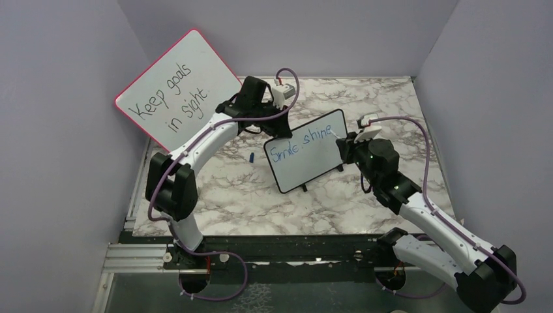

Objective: Write a sentence on the whiteboard

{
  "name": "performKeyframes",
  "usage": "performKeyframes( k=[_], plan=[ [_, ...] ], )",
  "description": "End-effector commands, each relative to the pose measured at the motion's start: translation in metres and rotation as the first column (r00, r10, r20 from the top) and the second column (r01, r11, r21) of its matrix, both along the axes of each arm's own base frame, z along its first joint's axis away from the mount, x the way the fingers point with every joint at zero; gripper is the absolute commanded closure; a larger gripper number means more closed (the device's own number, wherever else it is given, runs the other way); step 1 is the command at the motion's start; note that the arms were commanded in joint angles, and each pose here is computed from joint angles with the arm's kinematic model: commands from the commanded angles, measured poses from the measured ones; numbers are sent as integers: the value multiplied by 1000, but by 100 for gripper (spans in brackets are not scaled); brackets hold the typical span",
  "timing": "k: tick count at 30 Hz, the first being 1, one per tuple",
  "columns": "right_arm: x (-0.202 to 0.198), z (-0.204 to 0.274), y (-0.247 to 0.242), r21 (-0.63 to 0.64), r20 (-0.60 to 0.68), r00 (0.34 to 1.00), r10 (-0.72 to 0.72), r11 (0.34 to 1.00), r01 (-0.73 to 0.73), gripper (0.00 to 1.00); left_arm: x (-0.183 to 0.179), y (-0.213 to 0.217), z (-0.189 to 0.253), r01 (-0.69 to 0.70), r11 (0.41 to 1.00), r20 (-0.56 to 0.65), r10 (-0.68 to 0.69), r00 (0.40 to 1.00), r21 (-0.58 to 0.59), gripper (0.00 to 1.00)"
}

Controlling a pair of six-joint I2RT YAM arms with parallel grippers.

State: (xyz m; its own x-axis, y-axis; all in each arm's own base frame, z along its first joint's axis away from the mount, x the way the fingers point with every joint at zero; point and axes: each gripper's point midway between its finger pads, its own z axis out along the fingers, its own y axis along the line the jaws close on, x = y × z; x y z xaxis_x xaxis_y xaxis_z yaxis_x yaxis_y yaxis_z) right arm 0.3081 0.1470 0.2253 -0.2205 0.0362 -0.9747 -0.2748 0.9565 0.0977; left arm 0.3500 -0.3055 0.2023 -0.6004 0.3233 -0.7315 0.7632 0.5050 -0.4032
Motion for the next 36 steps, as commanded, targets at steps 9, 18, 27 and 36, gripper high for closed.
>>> performKeyframes(
  k=[9,18,27,36],
  plan=[
    [-20,4,31,19,8,984,179,984,-179,99,2,48,52,-283,908,128,334,934,-308,69],
    [-32,3,49,6,5,969,248,969,-248,99,-19,40,41,-142,895,96,201,975,-424,61],
    [-40,-4,62,-52,-15,965,261,964,-261,99,-27,25,10,-27,925,107,72,992,-379,60],
    [-44,-8,65,-86,-28,963,267,959,-269,99,-19,29,2,39,953,144,5,990,-301,69]
  ],
)
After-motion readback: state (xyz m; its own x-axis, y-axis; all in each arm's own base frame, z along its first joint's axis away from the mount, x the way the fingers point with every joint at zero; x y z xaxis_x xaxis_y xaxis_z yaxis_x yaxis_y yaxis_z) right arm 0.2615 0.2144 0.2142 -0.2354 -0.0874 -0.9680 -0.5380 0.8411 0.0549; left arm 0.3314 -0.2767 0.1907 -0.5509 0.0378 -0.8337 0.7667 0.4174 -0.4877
